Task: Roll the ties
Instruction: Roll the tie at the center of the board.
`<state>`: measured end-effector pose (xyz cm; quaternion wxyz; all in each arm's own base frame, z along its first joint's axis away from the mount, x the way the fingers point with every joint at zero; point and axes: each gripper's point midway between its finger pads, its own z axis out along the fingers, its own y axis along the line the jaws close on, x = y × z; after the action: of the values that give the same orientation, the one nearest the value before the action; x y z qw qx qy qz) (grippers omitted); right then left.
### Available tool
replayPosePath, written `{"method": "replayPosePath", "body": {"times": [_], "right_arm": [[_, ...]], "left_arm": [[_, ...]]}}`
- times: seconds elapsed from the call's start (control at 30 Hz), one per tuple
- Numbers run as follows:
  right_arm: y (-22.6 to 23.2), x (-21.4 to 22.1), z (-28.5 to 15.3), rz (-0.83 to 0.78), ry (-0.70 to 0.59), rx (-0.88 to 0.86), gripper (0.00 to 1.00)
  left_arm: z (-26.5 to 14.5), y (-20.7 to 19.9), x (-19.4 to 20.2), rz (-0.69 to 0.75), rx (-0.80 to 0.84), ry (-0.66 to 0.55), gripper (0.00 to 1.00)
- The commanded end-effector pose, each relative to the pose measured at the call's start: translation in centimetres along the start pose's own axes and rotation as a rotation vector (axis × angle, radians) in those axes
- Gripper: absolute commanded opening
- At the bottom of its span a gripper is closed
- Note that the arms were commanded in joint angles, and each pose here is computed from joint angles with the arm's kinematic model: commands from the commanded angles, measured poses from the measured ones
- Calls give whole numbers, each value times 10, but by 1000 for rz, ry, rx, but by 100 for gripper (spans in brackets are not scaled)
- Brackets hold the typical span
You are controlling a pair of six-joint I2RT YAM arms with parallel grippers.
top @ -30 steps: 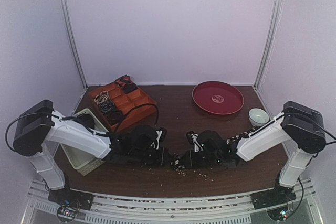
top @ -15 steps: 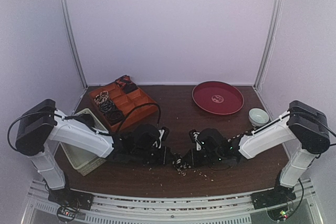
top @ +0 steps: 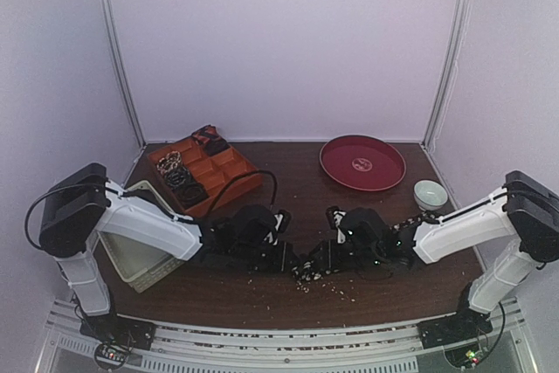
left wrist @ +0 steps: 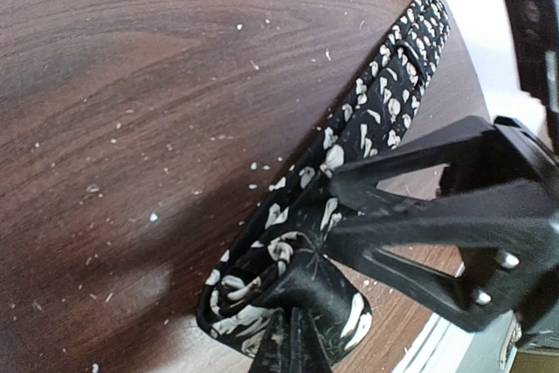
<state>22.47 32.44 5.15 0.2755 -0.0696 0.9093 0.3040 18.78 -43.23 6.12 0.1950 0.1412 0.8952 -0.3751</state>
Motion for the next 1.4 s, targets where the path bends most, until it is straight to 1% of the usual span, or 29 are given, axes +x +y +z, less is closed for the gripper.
{"method": "replayPosePath", "body": {"times": [0.0, 0.13, 0.23, 0.4, 0.57, 0.73, 0.83, 0.9, 1.0, 1.1, 1.17, 1.27, 1.37], "right_arm": [[-4, -7, -14, -5, -46, 7, 39], [1, -9, -20, -22, -50, -25, 44], [6, -6, -19, -25, -32, -52, 45], [-4, -2, -11, -34, -11, -3, 39], [-12, 13, -2, -25, 49, 12, 35], [-12, 24, 0, -10, 81, -18, 32], [-13, 32, 1, 11, 100, -37, 30], [-12, 38, 2, 24, 112, -51, 29], [-7, 44, 5, 40, 124, -76, 28], [-7, 47, 7, 52, 124, -77, 27], [-9, 47, 8, 53, 115, -70, 25], [-11, 47, 10, 46, 111, -64, 24], [-2, 51, 14, 54, 134, -94, 23]], "left_arm": [[8, -13, -6, 26, 44, -12, 1], [16, -16, -9, 32, 49, -15, 1], [22, -18, -12, 39, 48, -16, 0], [28, -21, -13, 39, 63, -13, 0], [21, -22, -17, 27, 55, -37, 1], [2, -9, -20, -7, 11, -80, 9], [-9, 1, -21, -21, -14, -95, 11], [-15, 14, -14, -32, -34, -92, 12], [-23, 18, -9, -24, -21, -98, 14], [-27, 10, -5, 9, 38, -100, 20], [-28, 8, -5, 13, 49, -103, 23], [-28, 8, -3, 10, 49, -97, 24], [-33, 22, -2, -8, -10, -97, 24]]}}
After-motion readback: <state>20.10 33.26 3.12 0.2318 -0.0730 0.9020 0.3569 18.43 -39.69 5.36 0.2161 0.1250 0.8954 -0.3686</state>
